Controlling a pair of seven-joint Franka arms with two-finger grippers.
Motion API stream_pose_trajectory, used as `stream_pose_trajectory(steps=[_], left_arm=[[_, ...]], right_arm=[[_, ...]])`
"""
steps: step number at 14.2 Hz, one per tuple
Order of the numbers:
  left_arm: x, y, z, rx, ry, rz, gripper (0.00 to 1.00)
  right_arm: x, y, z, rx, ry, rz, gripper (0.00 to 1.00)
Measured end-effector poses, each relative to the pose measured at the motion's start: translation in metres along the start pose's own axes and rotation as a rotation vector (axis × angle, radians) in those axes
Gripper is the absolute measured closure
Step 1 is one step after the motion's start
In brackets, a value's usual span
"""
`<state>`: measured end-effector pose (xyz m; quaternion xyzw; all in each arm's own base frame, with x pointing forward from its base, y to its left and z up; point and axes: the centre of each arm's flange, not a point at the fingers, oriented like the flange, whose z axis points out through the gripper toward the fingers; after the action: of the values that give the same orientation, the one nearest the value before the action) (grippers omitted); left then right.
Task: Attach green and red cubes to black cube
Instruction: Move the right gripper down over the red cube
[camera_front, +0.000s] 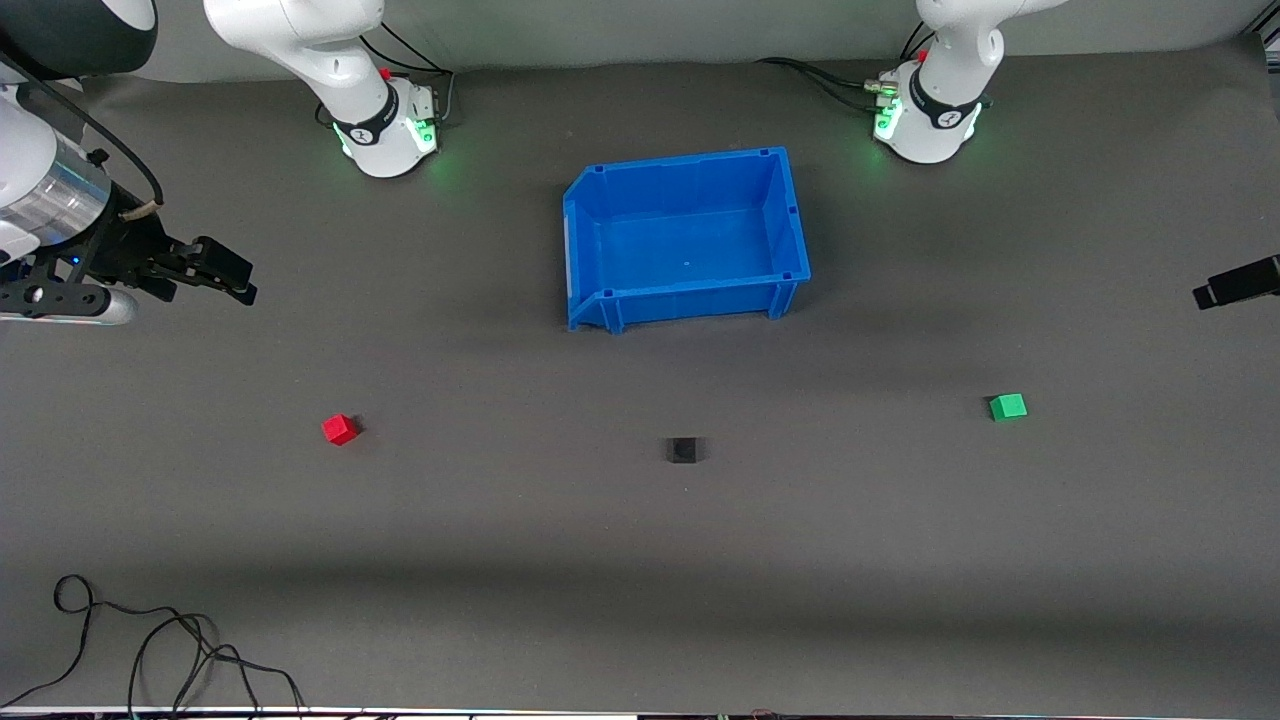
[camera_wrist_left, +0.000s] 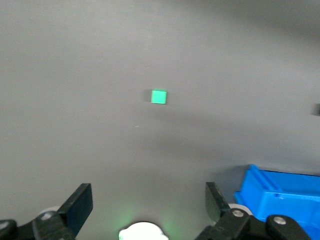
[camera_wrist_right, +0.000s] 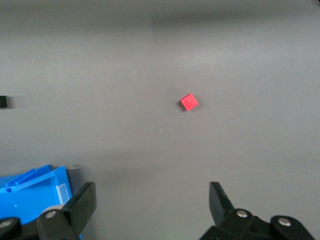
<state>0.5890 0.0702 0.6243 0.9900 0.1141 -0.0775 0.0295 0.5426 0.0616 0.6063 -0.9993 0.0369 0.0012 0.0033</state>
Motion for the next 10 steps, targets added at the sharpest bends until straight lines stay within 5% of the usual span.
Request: stream_pose_trajectory(steps=[10], left_arm=[[0.0, 0.025, 0.006, 0.07, -0.002, 0.145, 0.0]], right_arm=[[0.005, 0.006, 0.01, -0.006, -0.029, 0.005, 0.0]])
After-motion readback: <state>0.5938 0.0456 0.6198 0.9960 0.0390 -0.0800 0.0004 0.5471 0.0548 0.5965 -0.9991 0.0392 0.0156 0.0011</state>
